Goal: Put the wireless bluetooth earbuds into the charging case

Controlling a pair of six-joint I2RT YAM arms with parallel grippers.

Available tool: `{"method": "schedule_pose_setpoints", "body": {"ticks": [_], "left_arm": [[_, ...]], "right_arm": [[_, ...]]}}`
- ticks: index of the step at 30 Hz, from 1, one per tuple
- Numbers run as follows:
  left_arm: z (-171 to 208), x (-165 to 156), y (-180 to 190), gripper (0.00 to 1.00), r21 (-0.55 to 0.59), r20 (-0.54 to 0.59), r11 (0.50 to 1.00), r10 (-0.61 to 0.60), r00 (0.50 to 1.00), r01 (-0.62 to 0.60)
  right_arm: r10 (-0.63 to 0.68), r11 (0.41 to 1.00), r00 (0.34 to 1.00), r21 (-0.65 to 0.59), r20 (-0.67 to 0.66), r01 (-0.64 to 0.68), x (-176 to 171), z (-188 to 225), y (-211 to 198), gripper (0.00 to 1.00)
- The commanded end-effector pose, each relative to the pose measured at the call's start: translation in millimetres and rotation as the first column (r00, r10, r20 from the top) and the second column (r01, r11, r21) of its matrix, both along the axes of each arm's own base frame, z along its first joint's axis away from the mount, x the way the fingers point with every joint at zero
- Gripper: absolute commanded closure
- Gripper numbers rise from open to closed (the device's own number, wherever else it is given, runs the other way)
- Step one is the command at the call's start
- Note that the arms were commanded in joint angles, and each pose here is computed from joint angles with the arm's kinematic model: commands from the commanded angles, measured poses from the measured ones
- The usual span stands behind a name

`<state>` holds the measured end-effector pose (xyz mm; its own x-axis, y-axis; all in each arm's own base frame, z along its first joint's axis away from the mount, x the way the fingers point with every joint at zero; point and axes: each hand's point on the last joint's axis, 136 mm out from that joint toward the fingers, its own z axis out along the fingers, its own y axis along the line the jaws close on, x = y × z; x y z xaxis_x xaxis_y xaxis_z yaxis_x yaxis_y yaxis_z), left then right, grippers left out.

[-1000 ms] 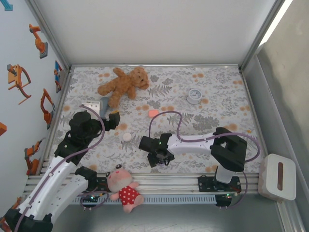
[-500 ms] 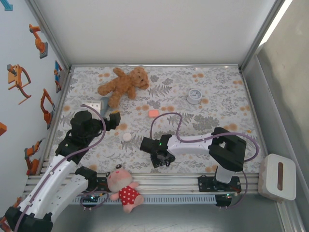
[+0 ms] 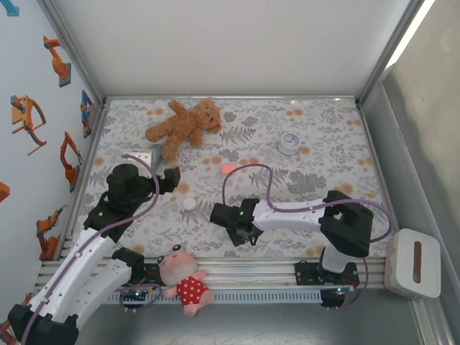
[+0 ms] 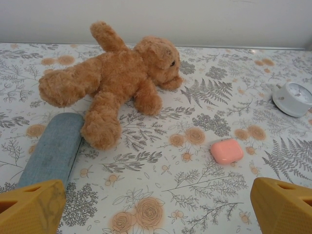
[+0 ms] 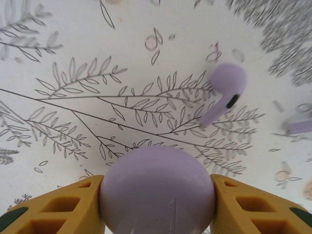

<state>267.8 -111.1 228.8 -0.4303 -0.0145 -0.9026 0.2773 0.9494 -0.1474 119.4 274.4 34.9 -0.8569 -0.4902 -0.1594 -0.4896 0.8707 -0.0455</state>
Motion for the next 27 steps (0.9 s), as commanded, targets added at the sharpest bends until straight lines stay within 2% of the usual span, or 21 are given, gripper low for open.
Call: {"method": "schedule_pose_setpoints", "body": {"ticks": [1, 6, 13, 15, 23, 27], "left_arm": [[16.6, 0.6, -4.3, 0.04, -0.01, 0.031, 1.0, -0.027, 0.999, 0.027], [25.2, -2.7, -16.8, 0.04, -0.061, 0.04, 0.994, -0.088, 0.995, 0.091], [38.6, -14.2, -42.0, 0.03, -0.12, 0.045, 0.962, -0.242, 0.969, 0.246], [43.3, -19.1, -50.4, 0.0, -0.136, 0.047, 0.944, -0.296, 0.954, 0.3], [65.8, -34.3, -76.7, 0.08, -0.209, 0.042, 0.867, -0.455, 0.889, 0.453], [79.4, -41.9, -88.1, 0.09, -0.254, 0.057, 0.817, -0.522, 0.851, 0.518]], "right_arm": [[0.109, 0.994, 0.982, 0.014, 0.153, -0.112, 22.9, 40.1, 5.3, 0.53], [0.268, 0.96, 0.91, -0.008, 0.317, -0.28, 47.1, 86.0, 12.8, 0.53], [0.477, 0.863, 0.73, -0.102, 0.489, -0.496, 70.9, 140.9, 16.9, 0.53], [0.514, 0.831, 0.674, -0.113, 0.531, -0.545, 76.9, 154.4, 17.7, 0.53], [0.55, 0.726, 0.455, -0.132, 0.7, -0.674, 94.8, 214.7, 18.3, 0.54], [0.57, 0.694, 0.393, -0.166, 0.722, -0.701, 103.2, 231.5, 14.1, 0.53]]}}
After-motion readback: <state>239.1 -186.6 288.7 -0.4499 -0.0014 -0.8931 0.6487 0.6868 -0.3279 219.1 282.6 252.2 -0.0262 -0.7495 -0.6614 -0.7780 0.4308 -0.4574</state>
